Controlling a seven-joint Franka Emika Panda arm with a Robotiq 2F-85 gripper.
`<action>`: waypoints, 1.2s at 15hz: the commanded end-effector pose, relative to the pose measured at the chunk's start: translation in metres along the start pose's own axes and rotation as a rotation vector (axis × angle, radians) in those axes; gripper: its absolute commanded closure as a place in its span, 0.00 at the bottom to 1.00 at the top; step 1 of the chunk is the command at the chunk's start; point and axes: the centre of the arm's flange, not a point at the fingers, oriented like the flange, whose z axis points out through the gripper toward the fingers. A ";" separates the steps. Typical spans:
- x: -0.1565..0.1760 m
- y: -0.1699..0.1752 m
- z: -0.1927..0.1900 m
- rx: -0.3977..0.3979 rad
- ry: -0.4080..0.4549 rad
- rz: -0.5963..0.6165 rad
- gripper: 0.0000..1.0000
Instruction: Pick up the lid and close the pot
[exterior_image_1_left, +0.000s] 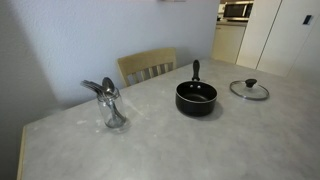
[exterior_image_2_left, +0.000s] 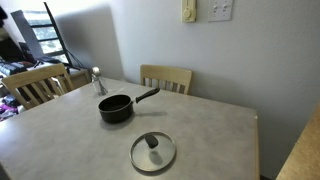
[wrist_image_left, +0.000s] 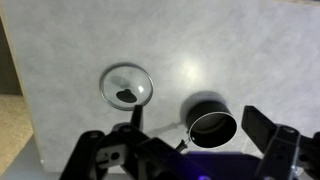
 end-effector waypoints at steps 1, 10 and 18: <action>0.016 0.018 0.018 0.043 -0.073 -0.180 0.00; 0.020 0.016 0.035 0.068 -0.112 -0.345 0.00; 0.050 0.057 0.091 -0.080 -0.184 -0.612 0.00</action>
